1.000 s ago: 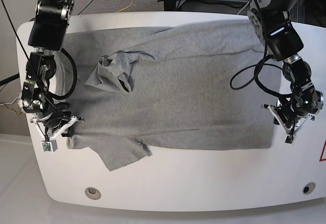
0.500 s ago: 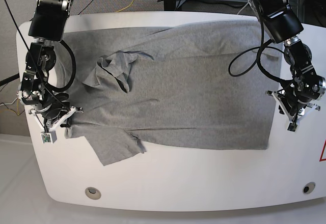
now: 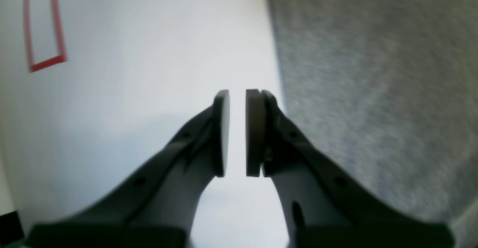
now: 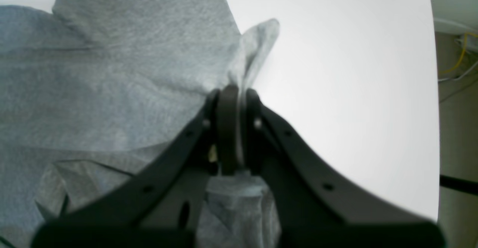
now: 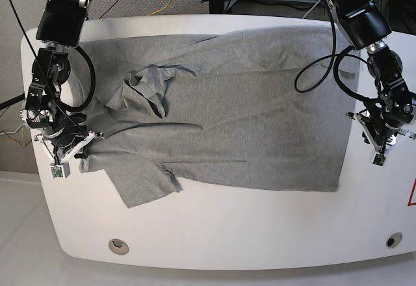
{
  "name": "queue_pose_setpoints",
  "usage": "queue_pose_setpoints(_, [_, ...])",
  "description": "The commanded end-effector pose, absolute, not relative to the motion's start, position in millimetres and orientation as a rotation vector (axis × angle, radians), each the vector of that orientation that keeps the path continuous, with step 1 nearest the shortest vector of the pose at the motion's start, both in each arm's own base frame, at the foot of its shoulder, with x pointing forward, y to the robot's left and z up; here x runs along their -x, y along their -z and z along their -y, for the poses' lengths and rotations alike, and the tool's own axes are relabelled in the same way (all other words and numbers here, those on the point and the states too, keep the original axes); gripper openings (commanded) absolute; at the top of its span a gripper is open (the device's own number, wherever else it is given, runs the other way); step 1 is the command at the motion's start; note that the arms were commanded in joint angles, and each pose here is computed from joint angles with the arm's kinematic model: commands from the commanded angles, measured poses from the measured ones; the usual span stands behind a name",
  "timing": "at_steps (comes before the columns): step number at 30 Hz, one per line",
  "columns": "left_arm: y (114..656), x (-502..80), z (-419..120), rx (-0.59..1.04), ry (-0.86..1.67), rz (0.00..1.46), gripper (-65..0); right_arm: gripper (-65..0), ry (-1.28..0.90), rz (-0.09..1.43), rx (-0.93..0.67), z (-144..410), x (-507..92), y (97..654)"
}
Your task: Fold the T-shirt properly
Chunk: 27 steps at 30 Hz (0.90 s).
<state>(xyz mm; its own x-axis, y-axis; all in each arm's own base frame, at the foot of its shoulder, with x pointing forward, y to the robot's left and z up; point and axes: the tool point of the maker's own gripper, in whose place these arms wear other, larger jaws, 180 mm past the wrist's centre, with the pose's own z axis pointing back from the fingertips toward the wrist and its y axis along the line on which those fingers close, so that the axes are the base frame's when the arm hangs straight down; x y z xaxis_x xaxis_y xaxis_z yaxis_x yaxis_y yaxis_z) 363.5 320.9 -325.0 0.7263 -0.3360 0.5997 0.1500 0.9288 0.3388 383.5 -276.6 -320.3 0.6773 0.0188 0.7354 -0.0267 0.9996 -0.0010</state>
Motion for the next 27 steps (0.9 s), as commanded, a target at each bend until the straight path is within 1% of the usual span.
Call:
queue_pose_setpoints(1, [299, -383, -330, -0.290, 0.262, 0.785, -49.6, -60.6, -0.038, 0.895, 0.005, 281, -395, 297])
queue_pose_setpoints(2, [300, -384, -336, -0.291, 0.254, 0.779, -46.7, -60.6, -0.038, 0.895, 0.004, 280, -395, 297])
queue_pose_setpoints(5, [304, -397, -343, -0.251, 0.231, 0.788, -32.0, -60.6, -0.037, 0.893, -0.007, 276, -395, 300])
queue_pose_setpoints(7, [305, -408, -343, -0.213, 0.210, 0.823, -25.2, -60.6, -0.035, 0.893, -0.012, 274, -395, 301])
queue_pose_setpoints(10, [310, -418, -346, -0.164, 0.177, 0.854, -20.9, -60.6, -0.035, 0.893, -0.012, 274, -395, 301])
queue_pose_setpoints(19, [339, -447, -343, 0.021, 0.081, 0.853, -19.5, -60.5, -0.037, 0.888, -0.008, 275, -394, 302])
queue_pose_setpoints(27, [363, -460, -326, 0.180, -0.005, 0.872, -19.5, -60.5, -0.040, 0.888, -0.007, 276, -393, 302])
